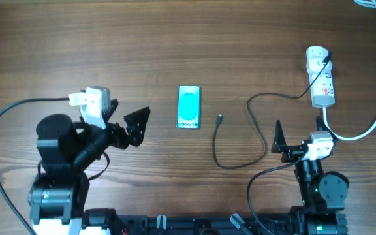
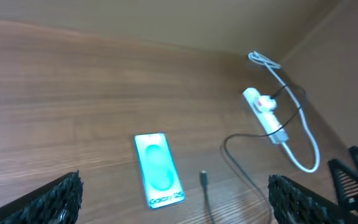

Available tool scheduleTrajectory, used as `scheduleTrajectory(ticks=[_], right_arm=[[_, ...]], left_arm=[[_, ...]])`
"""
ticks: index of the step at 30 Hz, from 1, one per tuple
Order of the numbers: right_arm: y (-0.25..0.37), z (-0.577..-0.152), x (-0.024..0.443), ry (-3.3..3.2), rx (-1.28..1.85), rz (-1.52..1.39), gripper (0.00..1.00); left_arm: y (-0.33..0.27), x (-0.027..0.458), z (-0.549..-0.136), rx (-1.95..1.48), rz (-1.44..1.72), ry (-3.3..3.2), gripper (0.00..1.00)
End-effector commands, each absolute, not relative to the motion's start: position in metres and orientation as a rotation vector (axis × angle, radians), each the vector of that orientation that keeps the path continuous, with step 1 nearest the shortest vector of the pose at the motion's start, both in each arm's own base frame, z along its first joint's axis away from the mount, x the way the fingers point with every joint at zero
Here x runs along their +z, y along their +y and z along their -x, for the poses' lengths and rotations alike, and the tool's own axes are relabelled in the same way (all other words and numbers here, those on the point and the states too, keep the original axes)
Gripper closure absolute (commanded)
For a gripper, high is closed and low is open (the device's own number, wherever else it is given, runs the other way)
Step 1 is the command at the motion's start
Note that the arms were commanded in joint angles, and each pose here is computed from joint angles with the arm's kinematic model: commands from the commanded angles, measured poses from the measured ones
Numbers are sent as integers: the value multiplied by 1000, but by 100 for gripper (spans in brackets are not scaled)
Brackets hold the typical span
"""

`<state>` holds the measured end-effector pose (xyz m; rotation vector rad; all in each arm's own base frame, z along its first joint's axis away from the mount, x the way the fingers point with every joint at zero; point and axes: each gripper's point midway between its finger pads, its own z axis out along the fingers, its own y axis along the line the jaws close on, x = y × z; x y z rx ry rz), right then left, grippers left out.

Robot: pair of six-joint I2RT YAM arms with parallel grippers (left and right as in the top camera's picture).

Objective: Plug charger to phone and switch on socket
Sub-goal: 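Raise the left arm and move the left gripper above the phone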

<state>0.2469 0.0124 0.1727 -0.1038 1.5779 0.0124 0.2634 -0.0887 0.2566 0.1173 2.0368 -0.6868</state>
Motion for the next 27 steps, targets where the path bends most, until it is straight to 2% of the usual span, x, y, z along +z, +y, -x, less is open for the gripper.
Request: scheduleTrajectory(ticks=[1, 8, 10, 15, 22, 27], right_arm=[[11, -247, 174, 1572, -8, 104, 0], [11, -247, 174, 1572, -8, 104, 0], [11, -247, 174, 1572, -8, 104, 0], [11, -247, 174, 1573, -8, 104, 0], [11, -247, 174, 1572, -8, 104, 0], [11, -247, 174, 1572, -8, 104, 0]], left_arm=[[-91, 272, -272, -737, -50, 2144, 0], [-87, 274, -298, -489, 6, 2532, 0], [-108, 270, -304, -538, -52, 2573, 0], [-137, 251, -290, -611, -134, 2682, 0], [-139, 229, -285, -490, 83, 2806, 0], [-130, 240, -300, -349, 124, 2870, 1]])
